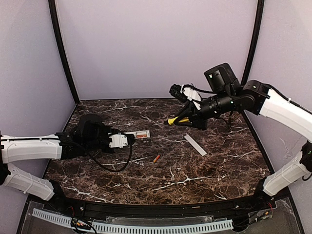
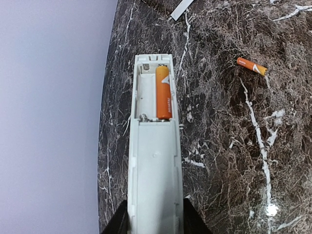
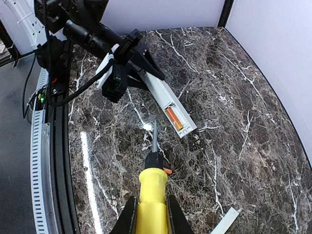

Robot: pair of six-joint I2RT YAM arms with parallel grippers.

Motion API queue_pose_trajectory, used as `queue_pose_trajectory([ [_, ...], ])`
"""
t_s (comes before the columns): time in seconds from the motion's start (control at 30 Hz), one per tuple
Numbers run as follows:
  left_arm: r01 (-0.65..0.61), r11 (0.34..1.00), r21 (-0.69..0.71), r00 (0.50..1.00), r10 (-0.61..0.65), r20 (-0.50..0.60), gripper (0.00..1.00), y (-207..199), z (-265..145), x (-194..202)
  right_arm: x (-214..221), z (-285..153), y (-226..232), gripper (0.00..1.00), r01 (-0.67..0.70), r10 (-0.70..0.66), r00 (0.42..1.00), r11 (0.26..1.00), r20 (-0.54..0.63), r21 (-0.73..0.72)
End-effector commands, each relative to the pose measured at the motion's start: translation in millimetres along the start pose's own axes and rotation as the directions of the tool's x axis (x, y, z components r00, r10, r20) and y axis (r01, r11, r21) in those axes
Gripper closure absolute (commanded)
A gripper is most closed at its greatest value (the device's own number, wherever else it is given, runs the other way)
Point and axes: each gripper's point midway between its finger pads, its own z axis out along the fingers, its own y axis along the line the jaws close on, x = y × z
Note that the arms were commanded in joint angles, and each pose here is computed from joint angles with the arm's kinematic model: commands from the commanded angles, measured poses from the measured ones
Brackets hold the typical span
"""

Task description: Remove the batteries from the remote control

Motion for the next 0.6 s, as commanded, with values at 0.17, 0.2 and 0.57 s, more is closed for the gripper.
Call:
queue_pose_trajectory([
  [0.17,0.014,1.0,0.01,1.0,-0.015,0.025,1.0,1,-3,-4,11,-1,21,1.0,0.114,-0.127,0.986,0.985,-0.103,-0.129],
  [0.2,0.014,1.0,0.013,1.0,-0.014,0.023,1.0,1,-2,-4,13,2,22,1.0,0.115,-0.132,0.984,0.983,-0.116,-0.145],
  [0.57,-0.015,0.998,0.059,0.992,0.008,0.124,1.0,-10,-11,-19,10,39,12,1.0,0.209,-0.228,0.961,0.97,-0.156,-0.129],
])
